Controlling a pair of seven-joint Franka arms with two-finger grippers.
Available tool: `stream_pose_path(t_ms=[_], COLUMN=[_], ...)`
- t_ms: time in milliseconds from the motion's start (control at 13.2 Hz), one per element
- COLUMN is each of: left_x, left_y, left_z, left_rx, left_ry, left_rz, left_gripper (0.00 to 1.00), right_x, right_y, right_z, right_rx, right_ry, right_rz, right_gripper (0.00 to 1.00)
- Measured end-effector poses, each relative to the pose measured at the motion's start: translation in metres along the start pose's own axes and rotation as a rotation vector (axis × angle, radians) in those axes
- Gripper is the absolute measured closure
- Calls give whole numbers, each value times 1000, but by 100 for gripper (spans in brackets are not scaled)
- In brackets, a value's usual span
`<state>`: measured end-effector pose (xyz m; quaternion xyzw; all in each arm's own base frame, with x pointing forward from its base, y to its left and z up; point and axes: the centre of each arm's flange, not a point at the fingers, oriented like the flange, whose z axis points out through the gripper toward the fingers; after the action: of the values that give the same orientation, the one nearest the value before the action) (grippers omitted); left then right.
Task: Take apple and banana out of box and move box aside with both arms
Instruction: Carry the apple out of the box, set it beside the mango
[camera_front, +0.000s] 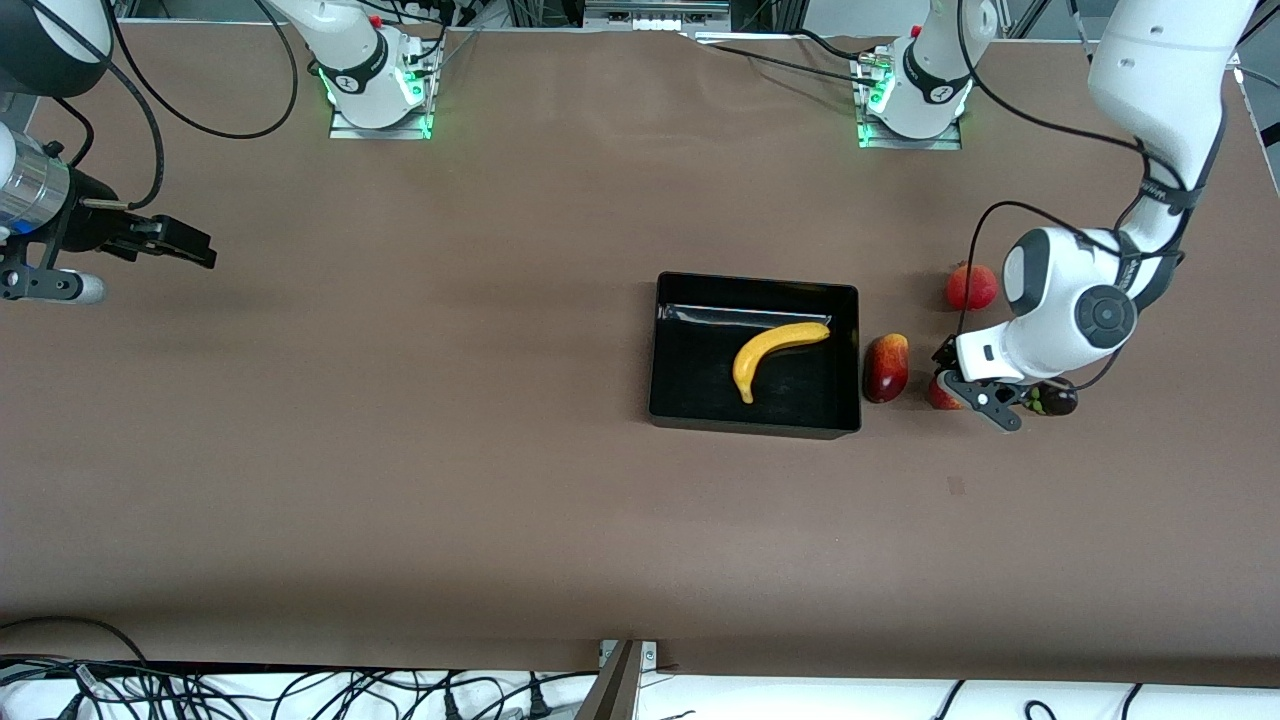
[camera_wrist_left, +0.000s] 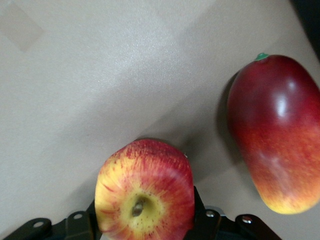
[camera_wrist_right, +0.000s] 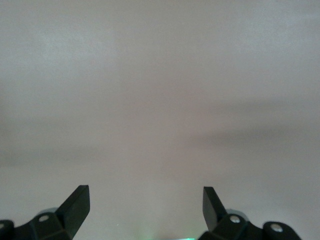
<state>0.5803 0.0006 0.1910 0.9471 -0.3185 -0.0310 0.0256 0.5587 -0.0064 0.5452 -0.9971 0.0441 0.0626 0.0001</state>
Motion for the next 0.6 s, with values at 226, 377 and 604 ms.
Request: stream_pose_path(t_ms=[226, 377, 604], left_x=[2, 3, 28], left_y=[0, -3, 33], left_z=[-1, -19, -97], left_rx=[3, -9, -65], left_ry=[4, -10, 6], left_rz=[2, -5, 12], left_gripper=[30, 10, 0], right_x=[0, 0, 0], right_y=[0, 0, 0], right_z=[0, 0, 0], right_rx=[0, 0, 0], right_ry=[0, 0, -1], right_rz=[0, 0, 0], right_gripper=[0, 0, 0])
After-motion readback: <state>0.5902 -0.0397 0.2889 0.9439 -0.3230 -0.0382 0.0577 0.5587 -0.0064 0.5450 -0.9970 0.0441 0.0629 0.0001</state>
